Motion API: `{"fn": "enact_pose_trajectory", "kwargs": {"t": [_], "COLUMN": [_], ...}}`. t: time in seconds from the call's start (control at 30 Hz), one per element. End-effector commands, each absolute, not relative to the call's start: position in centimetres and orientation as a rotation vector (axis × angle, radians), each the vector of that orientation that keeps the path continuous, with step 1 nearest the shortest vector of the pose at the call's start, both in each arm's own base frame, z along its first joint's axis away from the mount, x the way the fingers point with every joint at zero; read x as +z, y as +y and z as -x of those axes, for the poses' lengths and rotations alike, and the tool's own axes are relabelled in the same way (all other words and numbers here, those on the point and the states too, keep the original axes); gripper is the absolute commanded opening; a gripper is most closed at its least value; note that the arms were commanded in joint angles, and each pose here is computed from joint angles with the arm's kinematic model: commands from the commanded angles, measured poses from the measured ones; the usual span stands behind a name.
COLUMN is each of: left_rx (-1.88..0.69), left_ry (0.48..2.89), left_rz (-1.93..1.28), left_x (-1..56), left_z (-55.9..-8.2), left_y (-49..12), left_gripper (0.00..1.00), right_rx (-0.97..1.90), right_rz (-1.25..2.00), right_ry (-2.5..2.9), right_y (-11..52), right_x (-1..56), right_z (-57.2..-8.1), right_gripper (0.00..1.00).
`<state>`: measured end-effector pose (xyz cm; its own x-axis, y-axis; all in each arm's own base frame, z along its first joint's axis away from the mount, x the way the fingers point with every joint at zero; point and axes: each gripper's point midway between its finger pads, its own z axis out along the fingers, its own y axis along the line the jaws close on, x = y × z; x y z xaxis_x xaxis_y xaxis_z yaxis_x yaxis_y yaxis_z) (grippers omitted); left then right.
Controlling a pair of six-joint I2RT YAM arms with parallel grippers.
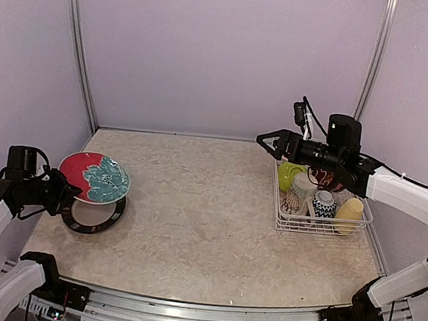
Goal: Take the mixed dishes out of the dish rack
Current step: Place the plate on the plate.
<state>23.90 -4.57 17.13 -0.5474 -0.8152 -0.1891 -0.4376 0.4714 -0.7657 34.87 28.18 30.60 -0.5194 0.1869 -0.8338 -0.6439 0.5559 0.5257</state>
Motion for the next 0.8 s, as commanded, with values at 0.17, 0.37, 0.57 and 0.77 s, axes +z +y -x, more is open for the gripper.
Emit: {"fn": "enact_pose_trajectory", "kwargs": {"t": [0.17,0.37,0.57,0.77], "left_rx": [-1.014,-1.017,-1.027,-0.938], "left_ry": [2.078,2.075,2.105,2.145], "left_rz": [1.142,1.188,1.226,1.302], "left_x": [15.8,13.9,11.9,10.5], "left_z": [-24.6,-25.5,-25.9,-25.2], "left_y": [-1.6,-1.1,-1.0,-0.2], "left_gripper": [0.00,0.00,0.00,0.37], "right_rx": [0.970,0.959,0.945,0.913], "right_rz": [0.399,0.408,0.398,0.375], "right_ry": [1.860,1.848,1.848,1.852], "right_y": [26.1,25.9,25.5,24.8], "right_x": [29.9,30.4,30.6,30.6], "right_z": [-34.4,-34.2,-34.0,-33.8], "right_gripper": [1.00,1.00,1.00,1.00]}}
